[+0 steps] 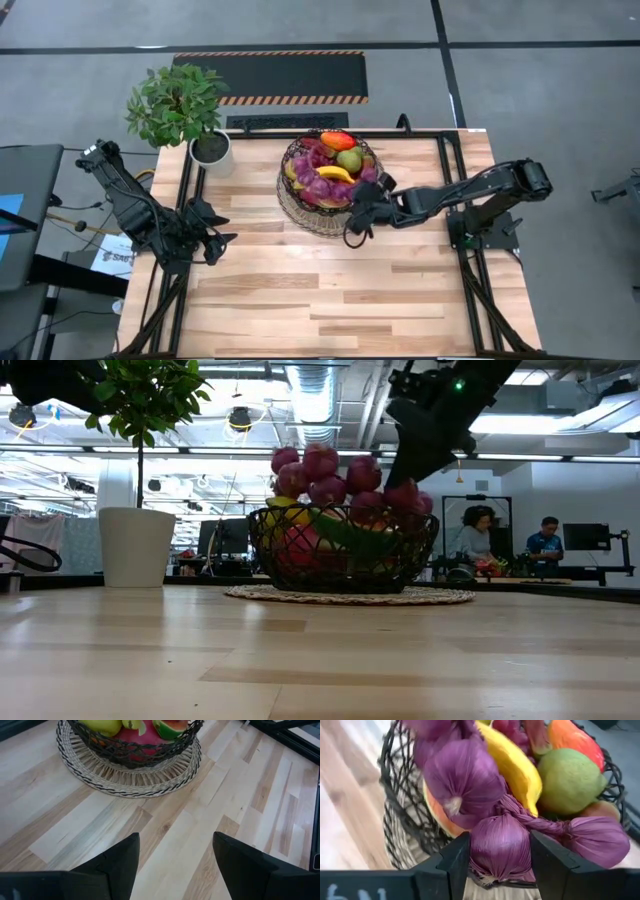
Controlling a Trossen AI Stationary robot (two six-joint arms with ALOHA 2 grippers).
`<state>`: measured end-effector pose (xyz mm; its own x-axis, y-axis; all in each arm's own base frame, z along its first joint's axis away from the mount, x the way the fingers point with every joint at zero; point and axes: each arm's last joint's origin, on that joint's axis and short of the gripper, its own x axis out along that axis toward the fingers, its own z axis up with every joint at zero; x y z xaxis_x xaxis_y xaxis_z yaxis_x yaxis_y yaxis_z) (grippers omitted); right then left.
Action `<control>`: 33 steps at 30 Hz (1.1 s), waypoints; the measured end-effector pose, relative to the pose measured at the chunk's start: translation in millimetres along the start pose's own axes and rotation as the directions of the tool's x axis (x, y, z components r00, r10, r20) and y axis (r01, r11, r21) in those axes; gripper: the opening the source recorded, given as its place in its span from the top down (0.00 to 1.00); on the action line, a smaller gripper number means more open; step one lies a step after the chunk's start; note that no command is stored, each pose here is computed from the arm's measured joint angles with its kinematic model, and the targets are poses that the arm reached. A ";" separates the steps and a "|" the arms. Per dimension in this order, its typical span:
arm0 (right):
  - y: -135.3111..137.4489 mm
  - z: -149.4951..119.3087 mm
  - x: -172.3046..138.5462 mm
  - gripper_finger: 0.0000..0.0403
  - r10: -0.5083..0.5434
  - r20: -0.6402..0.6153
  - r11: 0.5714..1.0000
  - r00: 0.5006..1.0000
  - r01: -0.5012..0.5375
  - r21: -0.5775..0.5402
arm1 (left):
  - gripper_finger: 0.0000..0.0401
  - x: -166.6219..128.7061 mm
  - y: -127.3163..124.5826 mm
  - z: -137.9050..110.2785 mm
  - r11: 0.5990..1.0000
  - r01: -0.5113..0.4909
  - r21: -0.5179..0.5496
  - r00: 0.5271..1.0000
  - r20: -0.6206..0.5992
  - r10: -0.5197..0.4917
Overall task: Build produce basket
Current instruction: Put the purple garlic into the basket
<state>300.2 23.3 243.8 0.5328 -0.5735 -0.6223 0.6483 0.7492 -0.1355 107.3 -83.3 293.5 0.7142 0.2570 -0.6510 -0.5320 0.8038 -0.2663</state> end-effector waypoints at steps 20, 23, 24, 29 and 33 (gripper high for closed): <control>-6.3 -3.9 4.1 0.51 0.018 -0.091 0.941 0.996 -0.048 -0.336 | 0.41 0.0 0.0 0.1 1.000 -0.001 0.000 1.000 0.001 0.001; -10.1 -5.0 5.9 0.51 0.009 -0.122 0.937 0.992 -0.051 -0.346 | 0.41 0.1 0.0 0.2 1.000 -0.002 0.000 1.000 0.008 0.002; -11.0 -5.5 6.4 0.51 0.010 -0.134 0.934 0.991 -0.057 -0.352 | 0.41 0.0 0.0 0.2 1.000 -0.002 0.001 1.000 0.008 0.002; -13.0 -4.7 8.0 0.51 0.033 -0.160 0.925 0.987 -0.091 -0.369 | 0.41 0.0 0.0 0.2 1.000 -0.002 0.000 1.000 0.008 0.002; -12.6 -1.7 6.6 0.48 0.036 -0.159 0.923 0.987 -0.093 -0.373 | 0.41 0.1 0.0 0.2 1.000 -0.002 0.000 1.000 0.008 0.002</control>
<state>294.6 10.6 240.0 0.4625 -0.4867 -0.7411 0.3459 0.8687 -0.3545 107.4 -83.1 293.6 0.7164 0.2630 -0.6462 -0.5335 0.8034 -0.2644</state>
